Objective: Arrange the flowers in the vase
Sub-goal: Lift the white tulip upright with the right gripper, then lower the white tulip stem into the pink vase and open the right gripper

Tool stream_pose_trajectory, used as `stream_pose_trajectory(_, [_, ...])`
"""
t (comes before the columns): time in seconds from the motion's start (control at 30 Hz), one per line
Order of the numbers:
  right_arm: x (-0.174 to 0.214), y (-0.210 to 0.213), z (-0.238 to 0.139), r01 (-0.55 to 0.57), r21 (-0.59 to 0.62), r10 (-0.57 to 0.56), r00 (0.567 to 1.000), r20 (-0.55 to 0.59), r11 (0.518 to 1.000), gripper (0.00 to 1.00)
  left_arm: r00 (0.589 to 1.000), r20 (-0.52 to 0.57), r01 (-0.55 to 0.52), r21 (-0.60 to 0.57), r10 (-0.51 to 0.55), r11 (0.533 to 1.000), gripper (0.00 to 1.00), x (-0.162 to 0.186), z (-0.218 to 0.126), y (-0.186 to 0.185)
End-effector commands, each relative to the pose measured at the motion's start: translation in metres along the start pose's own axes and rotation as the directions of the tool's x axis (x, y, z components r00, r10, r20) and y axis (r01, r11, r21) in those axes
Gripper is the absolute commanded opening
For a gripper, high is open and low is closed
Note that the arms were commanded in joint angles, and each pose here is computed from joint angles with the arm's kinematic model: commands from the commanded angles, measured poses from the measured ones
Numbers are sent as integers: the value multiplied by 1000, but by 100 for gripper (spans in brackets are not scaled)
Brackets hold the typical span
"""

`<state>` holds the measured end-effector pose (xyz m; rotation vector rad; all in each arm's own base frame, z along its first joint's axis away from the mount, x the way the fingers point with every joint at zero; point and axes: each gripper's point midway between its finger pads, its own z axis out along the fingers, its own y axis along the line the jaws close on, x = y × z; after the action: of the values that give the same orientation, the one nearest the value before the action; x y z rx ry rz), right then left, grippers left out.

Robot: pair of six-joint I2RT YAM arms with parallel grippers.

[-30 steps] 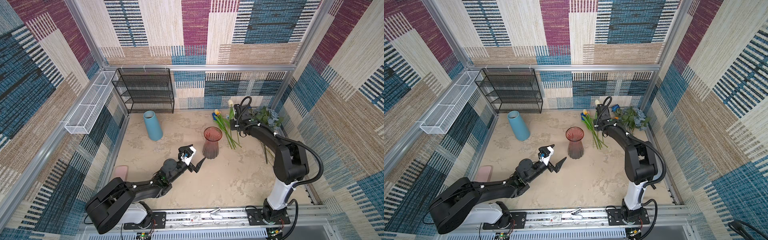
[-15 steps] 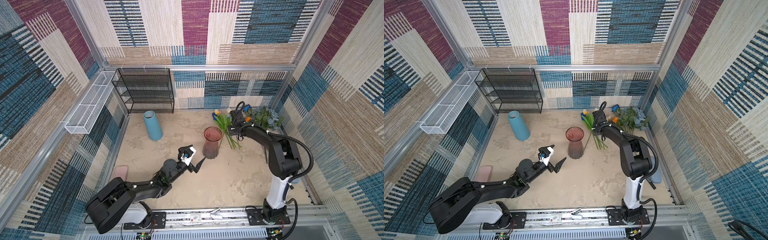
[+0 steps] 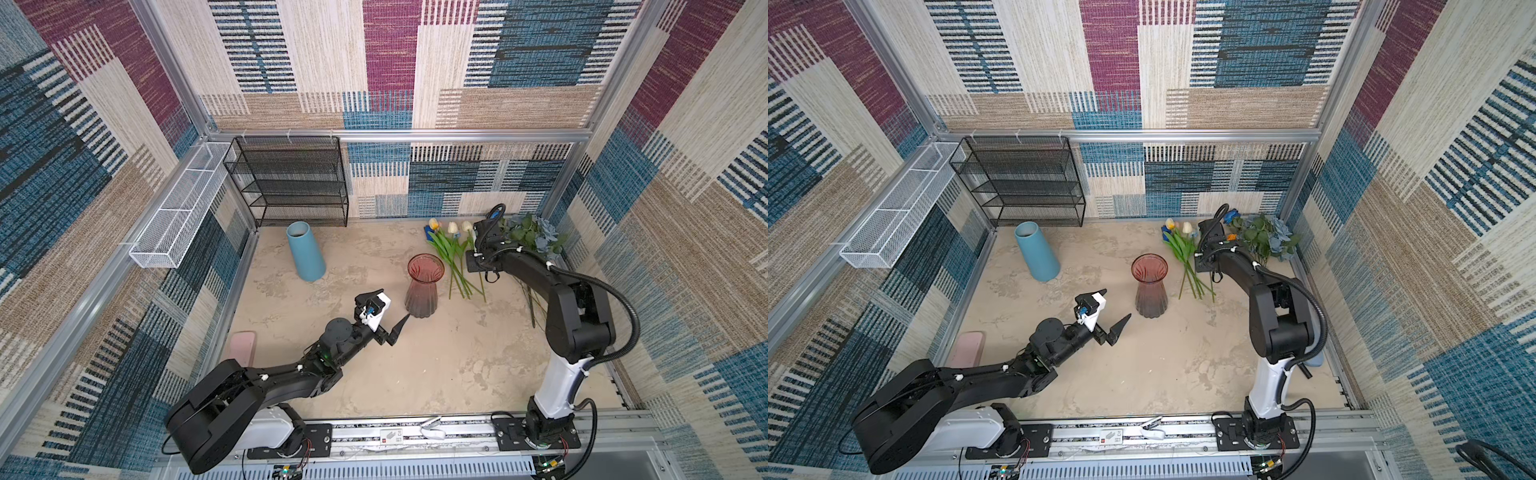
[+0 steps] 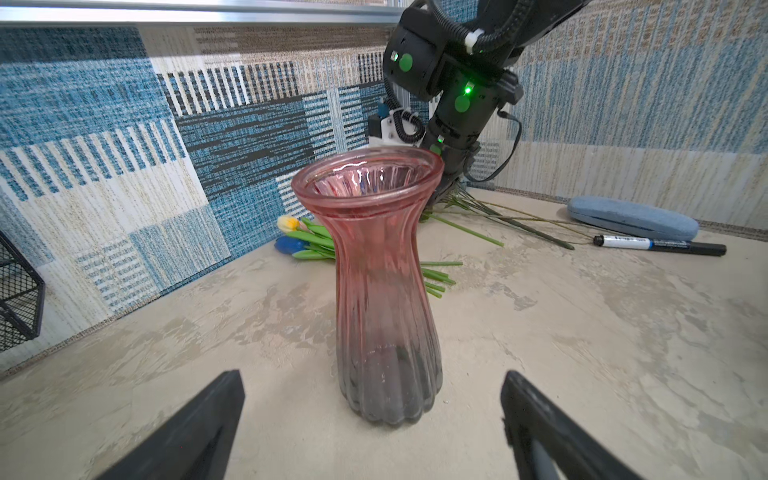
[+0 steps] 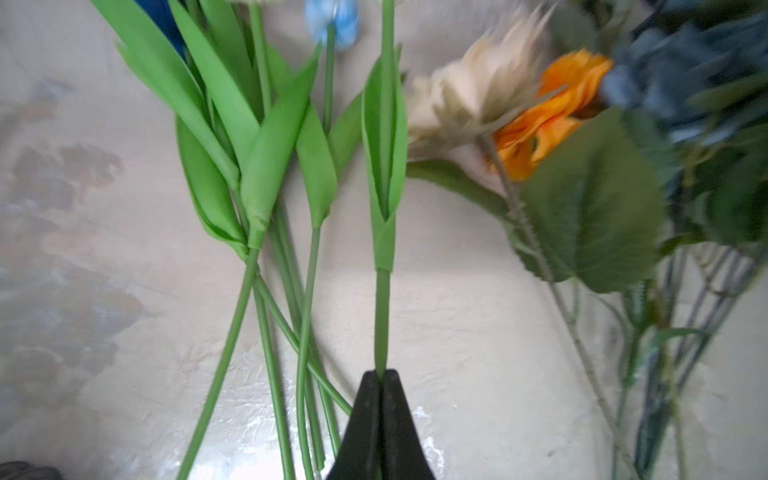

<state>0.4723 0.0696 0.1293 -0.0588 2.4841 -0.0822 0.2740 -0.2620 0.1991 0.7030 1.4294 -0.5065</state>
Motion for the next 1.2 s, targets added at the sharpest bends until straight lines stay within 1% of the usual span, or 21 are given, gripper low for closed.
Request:
stream_pose_trajectory(0.0, [-54, 17, -49, -24, -137, 56, 971, 234, 990, 0, 999, 46, -7, -36, 8, 999, 99, -16, -6, 7])
stream_pose_trajectory(0.07, [-80, 26, -96, -1, -231, 91, 922, 377, 973, 0, 996, 84, -1, -43, 5, 999, 99, -28, -13, 9])
stream_pose_trajectory(0.13, [-101, 40, -151, 72, -349, 130, 844, 521, 934, 0, 993, 117, 3, -52, 3, 999, 99, -40, -20, 11])
stream_pose_trajectory(0.17, [-107, 47, -175, 113, -398, 151, 806, 573, 910, 0, 992, 128, 4, -59, 4, 998, 99, -44, -23, 12])
stream_pose_trajectory(0.2, [-111, 57, -205, 173, -456, 177, 759, 627, 873, 0, 991, 136, 4, -65, 5, 998, 99, -48, -26, 14])
stream_pose_trajectory(0.23, [-116, 67, -236, 243, -506, 213, 698, 684, 828, 0, 990, 143, 0, -71, 10, 998, 99, -51, -29, 15])
stream_pose_trajectory(0.27, [-113, 76, -258, 303, -544, 244, 655, 715, 782, 0, 990, 142, -5, -74, 16, 997, 99, -51, -31, 15])
stream_pose_trajectory(0.3, [-111, 85, -291, 393, -569, 285, 581, 762, 722, 0, 990, 140, -7, -82, 19, 997, 99, -51, -32, 17])
stream_pose_trajectory(0.33, [-106, 91, -315, 460, -582, 324, 525, 787, 670, 0, 990, 139, -11, -90, 23, 996, 99, -51, -33, 18])
stream_pose_trajectory(0.43, [-90, 107, -360, 610, -566, 402, 400, 824, 554, 0, 990, 140, -17, -98, 31, 995, 99, -48, -34, 19])
stream_pose_trajectory(0.53, [-80, 126, -374, 688, -539, 441, 340, 831, 486, 0, 989, 147, -7, -89, 20, 996, 99, -46, -34, 17])
stream_pose_trajectory(0.57, [-77, 131, -377, 706, -530, 453, 322, 831, 470, 0, 989, 147, -6, -84, 19, 996, 99, -45, -33, 16])
stream_pose_trajectory(0.67, [-71, 141, -371, 722, -528, 492, 295, 819, 446, 0, 988, 153, 1, -74, 10, 997, 99, -44, -33, 14])
stream_pose_trajectory(0.73, [-66, 144, -358, 728, -517, 501, 272, 821, 451, 0, 989, 151, 5, -64, 5, 998, 99, -43, -33, 12])
stream_pose_trajectory(0.8, [-68, 150, -341, 717, -533, 493, 299, 817, 449, 0, 989, 145, 5, -60, 4, 998, 99, -42, -32, 12])
stream_pose_trajectory(0.9, [-56, 158, -325, 735, -512, 477, 289, 830, 445, 0, 991, 133, 2, -58, 5, 998, 99, -39, -33, 11])
stream_pose_trajectory(1.17, [-33, 169, -275, 719, -520, 404, 352, 845, 461, 0, 995, 98, -12, -68, 18, 998, 99, -32, -31, 13])
